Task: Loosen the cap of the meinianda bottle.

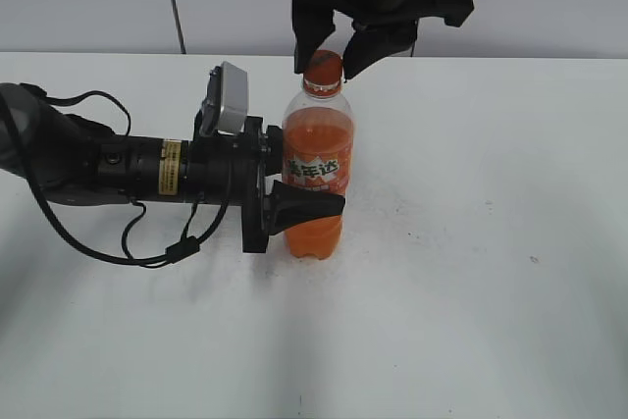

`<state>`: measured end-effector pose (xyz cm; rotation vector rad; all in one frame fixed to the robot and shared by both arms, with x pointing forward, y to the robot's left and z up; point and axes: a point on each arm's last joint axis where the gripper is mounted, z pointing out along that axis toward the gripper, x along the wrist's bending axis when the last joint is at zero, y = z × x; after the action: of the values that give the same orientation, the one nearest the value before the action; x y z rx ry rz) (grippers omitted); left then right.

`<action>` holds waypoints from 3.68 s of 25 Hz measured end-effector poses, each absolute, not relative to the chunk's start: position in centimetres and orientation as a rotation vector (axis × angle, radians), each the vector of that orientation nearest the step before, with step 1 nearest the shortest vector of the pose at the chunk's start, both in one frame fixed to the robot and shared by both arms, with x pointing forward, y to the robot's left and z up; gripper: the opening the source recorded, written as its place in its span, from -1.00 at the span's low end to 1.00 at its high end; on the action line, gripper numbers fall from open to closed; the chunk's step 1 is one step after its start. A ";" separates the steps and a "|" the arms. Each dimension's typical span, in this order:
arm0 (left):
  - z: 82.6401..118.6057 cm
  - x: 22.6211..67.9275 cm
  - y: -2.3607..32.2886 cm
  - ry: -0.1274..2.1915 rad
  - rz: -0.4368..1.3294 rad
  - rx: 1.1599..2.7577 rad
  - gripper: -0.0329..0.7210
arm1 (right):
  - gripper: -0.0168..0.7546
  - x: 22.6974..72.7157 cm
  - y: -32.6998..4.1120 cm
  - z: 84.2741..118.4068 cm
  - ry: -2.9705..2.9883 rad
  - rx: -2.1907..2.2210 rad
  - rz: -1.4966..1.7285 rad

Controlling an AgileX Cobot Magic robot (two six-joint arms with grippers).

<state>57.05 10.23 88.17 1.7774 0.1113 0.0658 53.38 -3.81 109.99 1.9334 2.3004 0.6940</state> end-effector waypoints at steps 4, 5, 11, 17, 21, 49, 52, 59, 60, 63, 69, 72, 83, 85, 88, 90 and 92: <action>88.2 57.1 10.2 0.111 0.066 1.777 0.21 | -0.09 53.4 -3.8 110.0 2.300 1.933 0.693; 88.2 57.1 10.2 0.111 0.066 1.777 0.21 | -0.09 53.4 -3.8 109.9 2.301 1.932 0.692; 88.2 57.0 10.2 0.111 0.065 1.777 0.21 | -0.09 53.6 -3.6 109.5 2.305 1.935 0.680; 88.2 57.0 10.2 0.111 0.065 1.777 0.21 | -0.13 53.6 -3.6 109.5 2.304 1.934 0.679; 88.2 57.1 10.2 0.113 0.067 1.777 0.21 | -0.21 53.6 -3.6 109.5 2.307 1.929 0.679; 88.2 56.9 10.2 0.088 0.067 1.780 0.21 | -0.24 52.9 -3.8 109.7 2.855 0.185 0.450; 88.2 56.8 10.2 0.078 0.060 1.780 0.21 | -0.25 52.7 -4.1 110.1 2.856 0.179 0.444; 88.2 56.9 10.2 0.090 0.056 1.781 0.21 | -0.25 52.0 -4.6 111.5 2.834 0.174 0.468; 88.2 56.9 10.2 0.091 0.056 1.781 0.21 | -0.25 52.0 -4.7 111.5 2.832 0.173 0.464; 88.2 56.9 10.2 0.092 0.056 1.780 0.21 | -0.25 52.0 -4.9 111.7 2.822 0.202 0.449; 88.2 56.9 10.2 0.094 0.056 1.780 0.21 | -0.25 52.7 -6.4 112.2 2.728 0.585 0.385; 88.2 56.9 10.2 0.094 0.056 1.780 0.21 | -0.25 53.8 -7.9 112.2 2.674 0.798 0.391; 88.2 56.9 10.2 0.095 0.057 1.780 0.21 | -0.25 58.6 -21.1 105.9 2.449 1.680 0.269; 88.2 56.9 10.2 0.095 0.057 1.780 0.21 | -0.25 58.4 -23.5 103.5 2.412 1.793 0.229; 88.2 56.9 10.2 0.097 0.058 1.779 0.21 | -0.25 57.9 -26.9 100.4 2.325 1.948 0.211; 88.2 56.9 10.2 0.098 0.057 1.779 0.21 | -0.25 57.1 -28.7 98.5 2.269 2.048 0.210; 88.2 56.9 10.2 0.098 0.057 1.779 0.21 | -0.25 56.5 -30.0 97.1 2.221 2.107 0.209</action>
<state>56.91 10.16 88.19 1.7788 0.0978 0.0569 56.51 -30.00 97.08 2.1070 2.2206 0.2089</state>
